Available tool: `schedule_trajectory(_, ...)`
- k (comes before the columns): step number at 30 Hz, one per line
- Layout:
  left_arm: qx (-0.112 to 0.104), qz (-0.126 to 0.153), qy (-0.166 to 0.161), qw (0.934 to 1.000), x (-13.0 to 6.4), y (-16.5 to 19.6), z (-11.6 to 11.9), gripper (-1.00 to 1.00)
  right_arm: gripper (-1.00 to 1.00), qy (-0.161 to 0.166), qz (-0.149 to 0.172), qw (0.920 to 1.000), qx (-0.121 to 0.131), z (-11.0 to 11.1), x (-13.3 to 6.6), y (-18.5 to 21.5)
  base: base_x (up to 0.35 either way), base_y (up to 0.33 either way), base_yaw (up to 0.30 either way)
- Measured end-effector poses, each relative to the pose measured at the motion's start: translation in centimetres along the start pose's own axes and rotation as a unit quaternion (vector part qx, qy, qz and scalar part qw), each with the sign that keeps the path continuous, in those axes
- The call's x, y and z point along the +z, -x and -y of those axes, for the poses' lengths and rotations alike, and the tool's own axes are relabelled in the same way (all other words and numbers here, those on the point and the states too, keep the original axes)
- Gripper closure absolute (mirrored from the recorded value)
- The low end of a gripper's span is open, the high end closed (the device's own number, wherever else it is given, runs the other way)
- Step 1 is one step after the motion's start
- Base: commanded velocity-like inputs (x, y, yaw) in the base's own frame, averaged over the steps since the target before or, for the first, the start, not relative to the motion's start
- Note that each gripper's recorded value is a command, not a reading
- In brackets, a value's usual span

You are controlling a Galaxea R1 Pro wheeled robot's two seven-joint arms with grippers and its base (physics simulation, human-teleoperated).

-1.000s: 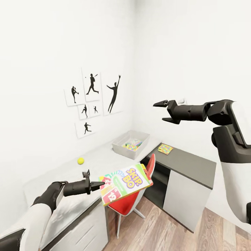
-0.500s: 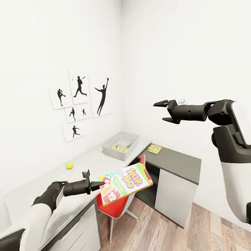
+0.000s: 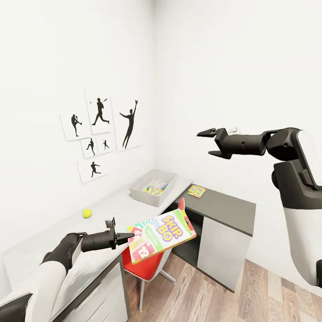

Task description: Put all the toys in the child's room - the three board games (two on the bed and one on the table), the two jigsaw puzzles on the table, and the tennis ball on the table - inside the toy box on the table in the child's room.

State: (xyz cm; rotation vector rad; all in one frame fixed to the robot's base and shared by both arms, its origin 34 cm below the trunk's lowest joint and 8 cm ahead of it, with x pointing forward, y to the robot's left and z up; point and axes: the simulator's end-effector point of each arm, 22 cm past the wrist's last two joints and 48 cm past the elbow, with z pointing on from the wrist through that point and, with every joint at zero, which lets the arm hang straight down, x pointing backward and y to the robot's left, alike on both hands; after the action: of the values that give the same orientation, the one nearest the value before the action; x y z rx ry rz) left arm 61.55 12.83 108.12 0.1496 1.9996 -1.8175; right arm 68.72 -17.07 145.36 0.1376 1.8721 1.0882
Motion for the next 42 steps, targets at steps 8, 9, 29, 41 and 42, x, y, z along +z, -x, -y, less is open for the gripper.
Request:
schedule_trajectory(8, 0.009, 0.006, 0.006, 0.9999, -0.8, 0.7, 0.1, 1.0, -1.0, -0.014, 0.002, 0.9999, 0.001, 0.9, -0.1, 0.1, 0.0, 0.0, 0.0)
schedule_trajectory(9, 0.01, 0.009, 0.007, 0.9999, -1.1, 1.0, 0.2, 1.0, -1.0, -0.029, 0.002, 0.9996, 0.002, 1.5, -0.2, 0.1, 0.0, 0.0, 0.0)
schedule_trajectory(29, 0.109, 0.051, 0.013, 0.9927, -0.1, 18.1, 16.3, 1.0, -1.0, -0.121, 0.038, 0.9904, 0.054, 6.6, -4.8, 3.2, 0.0, 0.0, 0.0)
schedule_trajectory(41, 0.079, 0.137, 0.023, 0.9871, -1.0, 21.6, 15.6, 1.0, -1.0, -0.101, 0.057, 0.9921, 0.049, 5.9, -6.4, 4.5, 0.019, -0.009, 0.0)
schedule_trajectory(42, 0.077, 0.139, 0.026, 0.987, -1.0, 21.6, 15.5, 1.0, -1.0, -0.101, 0.058, 0.992, 0.048, 5.9, -6.4, 4.5, 0.156, -0.133, 0.0)
